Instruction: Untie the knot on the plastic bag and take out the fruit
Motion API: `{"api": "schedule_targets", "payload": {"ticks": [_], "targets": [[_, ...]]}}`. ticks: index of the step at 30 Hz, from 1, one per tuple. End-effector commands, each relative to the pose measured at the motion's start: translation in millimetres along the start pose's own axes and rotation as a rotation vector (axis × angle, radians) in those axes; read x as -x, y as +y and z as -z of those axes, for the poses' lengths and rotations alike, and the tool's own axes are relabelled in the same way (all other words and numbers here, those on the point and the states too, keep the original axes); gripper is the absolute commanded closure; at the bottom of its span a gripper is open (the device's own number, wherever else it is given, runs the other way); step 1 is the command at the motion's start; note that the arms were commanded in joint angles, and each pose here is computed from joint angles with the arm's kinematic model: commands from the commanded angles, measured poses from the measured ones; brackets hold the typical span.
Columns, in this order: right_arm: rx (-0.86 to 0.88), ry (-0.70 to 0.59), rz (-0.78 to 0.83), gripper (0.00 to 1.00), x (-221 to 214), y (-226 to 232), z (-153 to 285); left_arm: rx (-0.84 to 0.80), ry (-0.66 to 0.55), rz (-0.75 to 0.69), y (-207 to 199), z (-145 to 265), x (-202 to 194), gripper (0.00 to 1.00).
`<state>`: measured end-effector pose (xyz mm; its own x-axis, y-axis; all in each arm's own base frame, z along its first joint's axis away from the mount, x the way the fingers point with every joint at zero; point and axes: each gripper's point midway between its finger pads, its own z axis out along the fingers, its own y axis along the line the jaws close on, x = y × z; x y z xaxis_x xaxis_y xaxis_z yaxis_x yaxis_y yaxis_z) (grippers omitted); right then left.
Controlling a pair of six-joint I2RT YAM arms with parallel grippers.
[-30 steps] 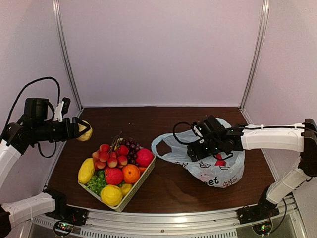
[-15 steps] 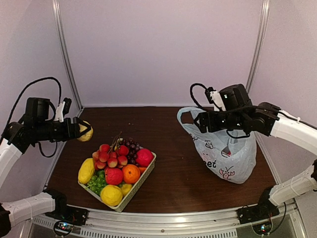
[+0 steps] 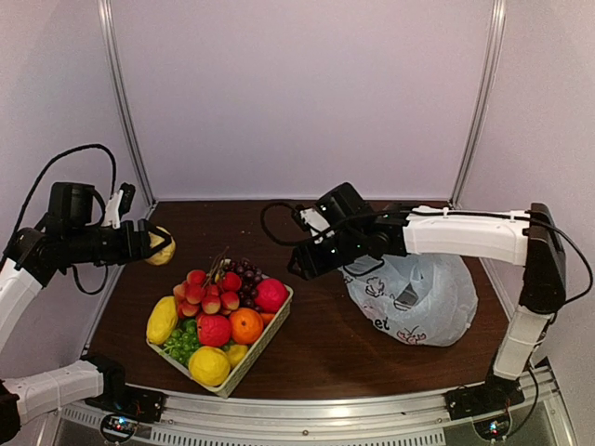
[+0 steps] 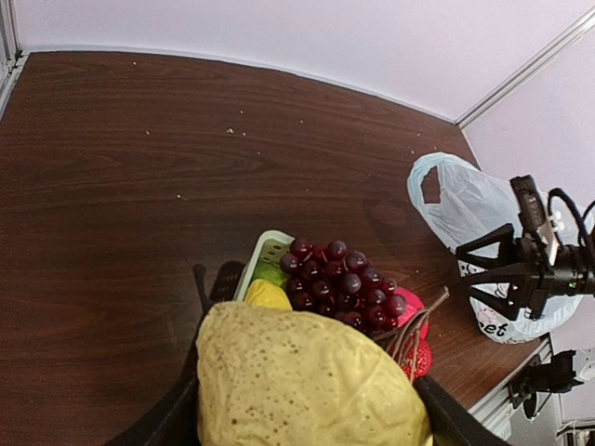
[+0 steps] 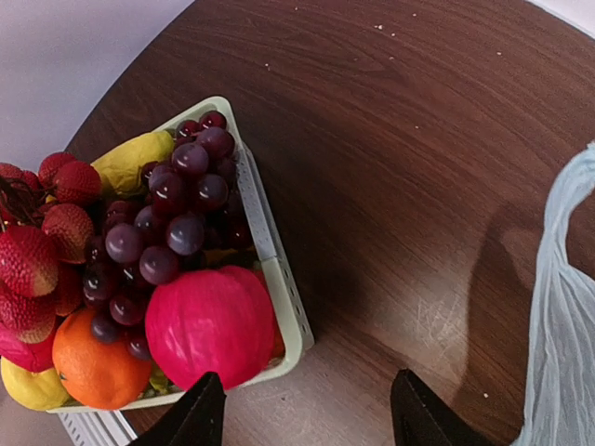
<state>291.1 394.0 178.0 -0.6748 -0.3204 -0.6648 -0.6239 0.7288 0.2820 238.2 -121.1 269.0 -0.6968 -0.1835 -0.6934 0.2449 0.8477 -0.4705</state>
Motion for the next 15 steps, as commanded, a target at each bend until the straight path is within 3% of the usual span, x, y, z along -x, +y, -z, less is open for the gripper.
{"api": "schedule_targets", "payload": {"ticks": [1,15], "targets": [[0.129,0.01,0.006,0.39,22.2,20.5,-26.1,-0.031,-0.027,-0.017,-9.9,5.8,10.0,0.36],[0.234,0.166,0.011,0.47,-1.6,15.1,-90.3,-0.024,-0.039,0.001,-10.4,7.7,14.9,0.36]]}}
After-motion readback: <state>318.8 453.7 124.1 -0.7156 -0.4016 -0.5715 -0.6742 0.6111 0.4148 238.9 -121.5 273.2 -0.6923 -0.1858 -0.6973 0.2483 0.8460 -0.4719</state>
